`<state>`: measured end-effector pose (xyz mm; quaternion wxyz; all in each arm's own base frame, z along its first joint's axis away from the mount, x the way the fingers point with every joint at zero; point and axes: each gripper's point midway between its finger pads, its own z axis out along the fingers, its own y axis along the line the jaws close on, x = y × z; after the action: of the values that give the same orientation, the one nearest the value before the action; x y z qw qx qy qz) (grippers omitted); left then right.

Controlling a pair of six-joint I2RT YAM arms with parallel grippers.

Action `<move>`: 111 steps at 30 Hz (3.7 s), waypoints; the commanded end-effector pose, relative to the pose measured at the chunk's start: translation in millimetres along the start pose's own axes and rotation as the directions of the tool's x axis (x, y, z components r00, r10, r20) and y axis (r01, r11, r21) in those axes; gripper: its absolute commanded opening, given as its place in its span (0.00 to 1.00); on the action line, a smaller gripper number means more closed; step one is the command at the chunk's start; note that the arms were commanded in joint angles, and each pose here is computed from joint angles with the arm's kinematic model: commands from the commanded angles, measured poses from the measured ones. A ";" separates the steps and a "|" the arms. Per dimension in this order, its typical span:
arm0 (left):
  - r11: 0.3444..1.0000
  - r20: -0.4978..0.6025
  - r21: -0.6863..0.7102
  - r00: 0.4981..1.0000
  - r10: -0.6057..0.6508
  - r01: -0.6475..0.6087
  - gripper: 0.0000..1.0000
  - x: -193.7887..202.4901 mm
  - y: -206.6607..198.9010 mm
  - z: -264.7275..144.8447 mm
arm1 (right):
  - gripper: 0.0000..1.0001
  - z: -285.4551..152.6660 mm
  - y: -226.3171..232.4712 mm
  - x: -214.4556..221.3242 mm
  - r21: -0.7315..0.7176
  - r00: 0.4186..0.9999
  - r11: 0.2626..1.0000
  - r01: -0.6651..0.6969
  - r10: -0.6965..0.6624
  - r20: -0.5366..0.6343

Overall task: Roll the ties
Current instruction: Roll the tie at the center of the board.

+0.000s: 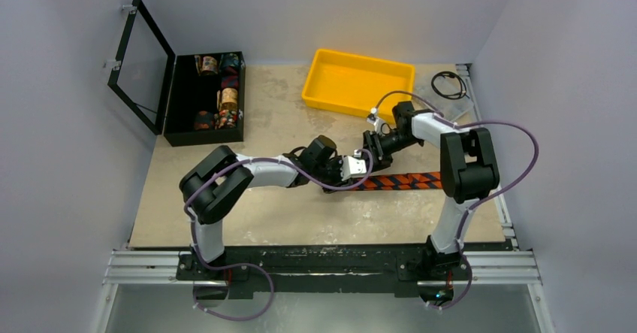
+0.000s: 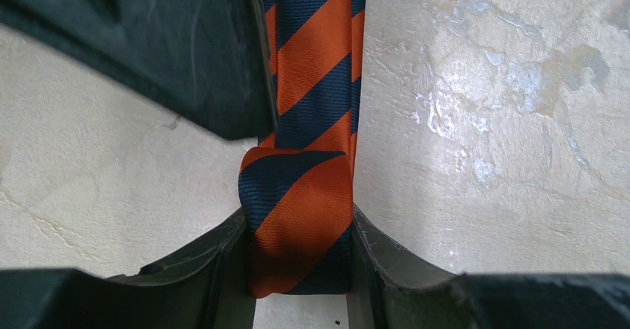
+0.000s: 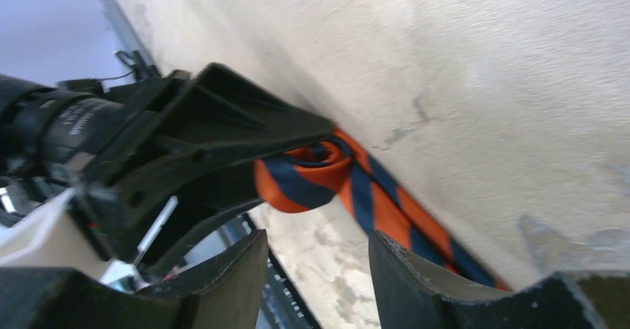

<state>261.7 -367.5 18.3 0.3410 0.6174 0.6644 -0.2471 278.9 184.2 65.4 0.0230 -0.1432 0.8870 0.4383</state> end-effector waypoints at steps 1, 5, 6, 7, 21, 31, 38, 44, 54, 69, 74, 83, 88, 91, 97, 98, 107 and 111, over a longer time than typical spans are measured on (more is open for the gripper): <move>0.996 -0.278 0.072 0.960 -0.037 0.059 0.19 74.7 -31.2 -0.3 | 0.53 9.4 27.4 -0.9 -0.123 1.000 0.992 -0.022 0.023 0.004; 0.995 -0.290 0.084 0.957 -0.030 0.057 0.20 75.5 -32.8 -0.9 | 0.48 25.1 19.0 3.3 -0.102 0.999 0.994 -0.026 0.023 -0.033; 0.995 -0.291 0.084 0.956 -0.031 0.058 0.20 75.2 -32.7 -0.8 | 0.47 27.7 15.1 3.4 -0.087 0.999 0.996 -0.023 0.020 -0.037; 0.995 -0.293 0.086 0.956 -0.028 0.055 0.20 75.5 -33.1 -1.1 | 0.46 29.8 11.9 3.4 -0.079 0.999 0.997 -0.022 0.019 -0.037; 0.991 -0.275 0.108 0.960 -0.045 0.078 0.30 69.0 -35.1 2.4 | 0.00 41.1 -25.8 21.1 0.052 0.995 0.999 0.002 0.003 -0.101; 0.987 0.039 0.118 0.993 -0.113 0.108 0.54 4.6 -18.2 6.6 | 0.00 41.6 -67.0 30.0 0.245 0.989 0.969 -0.003 0.038 -0.140; 0.984 0.181 0.120 0.972 -0.153 0.133 0.55 -18.0 -13.4 18.6 | 0.00 45.2 -83.3 28.3 0.321 0.986 0.947 0.021 0.035 -0.166; 0.978 0.225 0.126 0.955 -0.194 0.169 0.43 -14.7 -15.8 26.3 | 0.00 53.3 -86.7 32.0 0.339 0.982 0.940 0.039 0.026 -0.186; 0.994 -0.102 -0.033 0.989 -0.111 0.108 0.27 58.5 -7.0 2.5 | 0.00 69.3 -60.3 -11.2 0.242 0.989 0.962 0.123 -0.098 -0.113; 0.995 -0.195 0.017 0.976 -0.093 0.098 0.27 70.0 -13.0 0.3 | 0.30 32.0 -5.9 7.8 0.078 0.998 0.996 0.046 -0.043 -0.044; 0.989 -0.207 0.048 0.971 -0.124 0.137 0.27 72.2 -18.9 -2.1 | 0.13 36.2 -49.5 1.9 0.198 0.998 0.980 0.025 -0.013 -0.061; 0.993 -0.007 0.068 0.995 -0.100 0.100 0.31 3.1 -2.1 -22.4 | 0.09 46.6 -91.9 11.8 0.316 0.991 0.949 -0.001 0.042 -0.125; 0.991 0.031 0.122 0.998 -0.050 0.046 0.33 -19.5 -2.2 -28.8 | 0.09 46.9 -95.0 13.4 0.327 0.991 0.945 -0.003 0.047 -0.129; 0.993 -0.095 0.094 0.994 -0.057 0.066 0.33 10.1 2.3 -16.9 | 0.09 46.7 -94.0 11.0 0.324 0.991 0.946 0.000 0.042 -0.124; 0.992 -0.285 0.096 0.957 -0.050 0.080 0.32 63.2 -3.4 -8.0 | 0.10 44.3 -91.0 9.2 0.322 0.992 0.947 0.019 0.021 -0.122; 0.993 -0.300 0.099 0.953 -0.038 0.070 0.33 68.6 -4.8 -7.5 | 0.11 43.6 -89.6 7.5 0.320 0.993 0.947 0.024 0.014 -0.118; 0.992 -0.356 0.107 0.934 -0.028 0.070 0.38 85.1 -13.4 -7.7 | 0.40 27.5 -8.7 -13.7 0.057 0.998 0.996 0.069 -0.069 -0.001; 0.992 -0.353 0.110 0.935 -0.026 0.069 0.37 84.7 -14.9 -8.0 | 0.45 22.7 9.4 -3.2 -0.017 0.997 0.997 0.077 -0.077 -0.003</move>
<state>272.7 -358.9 16.5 0.2827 0.6380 0.6752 -0.2391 278.5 204.0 37.7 0.0032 -0.1514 0.8964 0.4166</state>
